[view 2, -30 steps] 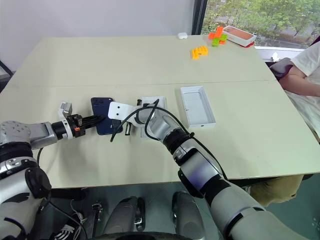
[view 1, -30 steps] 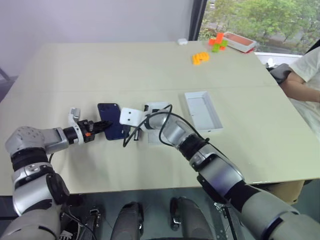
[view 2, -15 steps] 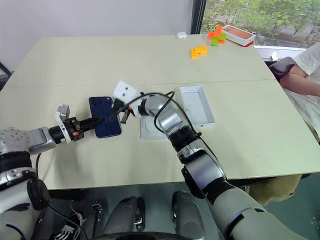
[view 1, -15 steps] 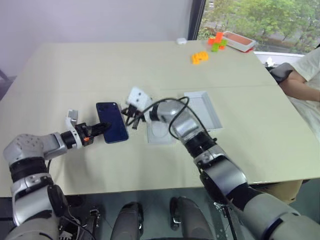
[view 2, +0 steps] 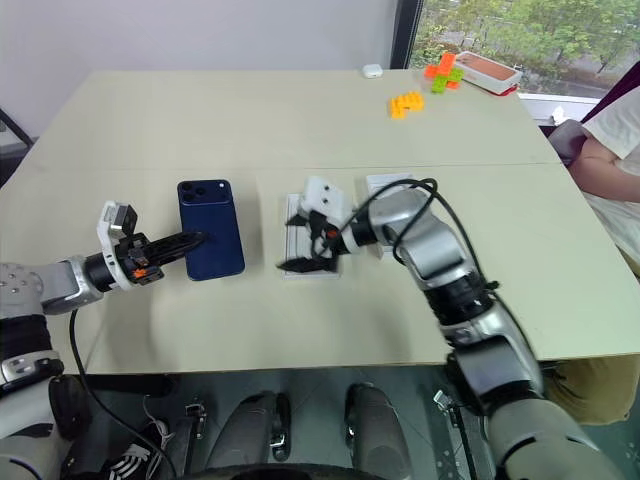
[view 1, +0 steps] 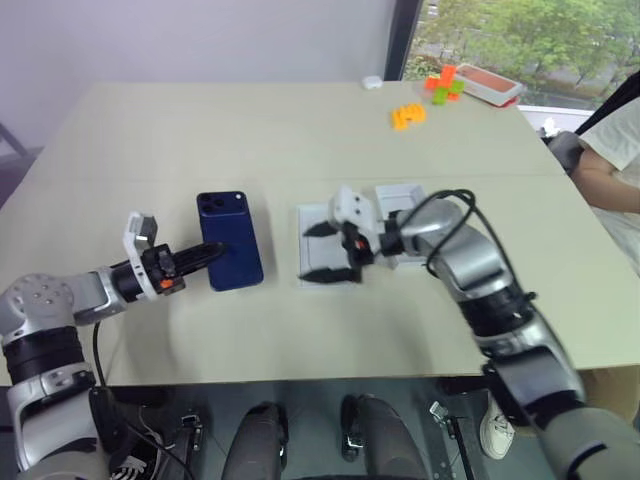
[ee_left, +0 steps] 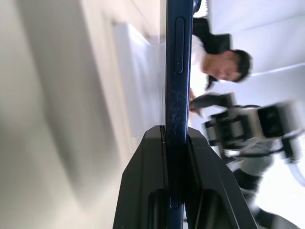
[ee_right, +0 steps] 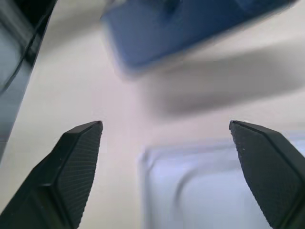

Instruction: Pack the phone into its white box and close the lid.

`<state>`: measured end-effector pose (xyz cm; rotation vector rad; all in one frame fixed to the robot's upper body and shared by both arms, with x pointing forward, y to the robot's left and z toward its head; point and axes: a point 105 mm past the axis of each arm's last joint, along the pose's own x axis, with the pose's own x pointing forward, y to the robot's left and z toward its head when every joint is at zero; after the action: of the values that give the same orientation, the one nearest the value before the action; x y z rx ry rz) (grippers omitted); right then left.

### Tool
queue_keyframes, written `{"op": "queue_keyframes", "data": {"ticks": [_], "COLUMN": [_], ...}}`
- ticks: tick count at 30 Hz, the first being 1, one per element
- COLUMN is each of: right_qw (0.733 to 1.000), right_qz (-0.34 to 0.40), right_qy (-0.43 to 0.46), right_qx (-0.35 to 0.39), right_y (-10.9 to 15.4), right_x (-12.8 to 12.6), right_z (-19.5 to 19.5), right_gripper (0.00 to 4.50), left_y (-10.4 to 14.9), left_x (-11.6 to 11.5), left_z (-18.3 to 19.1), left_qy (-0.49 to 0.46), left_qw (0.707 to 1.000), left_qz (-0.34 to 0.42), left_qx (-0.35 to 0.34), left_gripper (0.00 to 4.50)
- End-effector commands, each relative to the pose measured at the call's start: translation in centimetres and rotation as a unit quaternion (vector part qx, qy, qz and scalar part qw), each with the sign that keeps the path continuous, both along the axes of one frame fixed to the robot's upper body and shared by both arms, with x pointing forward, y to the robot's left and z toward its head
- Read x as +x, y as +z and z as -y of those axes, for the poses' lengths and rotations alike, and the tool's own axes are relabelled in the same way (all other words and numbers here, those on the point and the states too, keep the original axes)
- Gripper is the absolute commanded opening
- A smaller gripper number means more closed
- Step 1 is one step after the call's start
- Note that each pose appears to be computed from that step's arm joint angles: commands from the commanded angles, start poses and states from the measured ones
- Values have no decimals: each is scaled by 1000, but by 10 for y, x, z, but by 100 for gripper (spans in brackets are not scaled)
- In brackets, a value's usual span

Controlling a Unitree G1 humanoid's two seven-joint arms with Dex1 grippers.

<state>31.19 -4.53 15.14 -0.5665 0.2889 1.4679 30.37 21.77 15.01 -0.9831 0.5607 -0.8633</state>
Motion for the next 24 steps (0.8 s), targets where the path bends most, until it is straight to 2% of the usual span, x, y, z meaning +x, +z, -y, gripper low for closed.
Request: {"op": "queue_keyframes", "data": {"ticks": [1, 8, 13, 16, 18, 19, 20, 24], "right_qw": [998, 995, 994, 994, 993, 993, 992, 992], "right_qz": [38, 67, 61, 56, 58, 60, 62, 64], "right_qy": [26, -9, -14, -12, -15, -16, -17, -18], "right_qx": [-42, -75, -88, -95, -101, -104, -107, -112], "right_y": [-7, -21, -30, -35, -38, -39, -40, -42], "right_x": [-6, 8, 10, 9, 11, 11, 12, 14], "right_z": [-2, 1, 5, 6, 5, 5, 5, 5], "right_gripper": [447, 447, 447, 360, 267, 199, 158, 158], "left_y": [15, 12, 10, 11, 11, 11, 11, 14], "left_x": [-3, -8, -9, -9, -8, -8, -7, -5], "left_z": [2, 6, 7, 8, 9, 10, 10, 12], "left_qy": [-15, -26, -25, -25, -25, -25, -25, -21], "left_qw": [999, 999, 999, 999, 999, 999, 999, 999], "left_qz": [31, 27, 28, 29, 29, 28, 28, 44], "left_qx": [-18, -21, -16, -15, -14, -13, -13, -2], "left_gripper": [0, 0, 0, 0, 0, 0, 0, 0]}}
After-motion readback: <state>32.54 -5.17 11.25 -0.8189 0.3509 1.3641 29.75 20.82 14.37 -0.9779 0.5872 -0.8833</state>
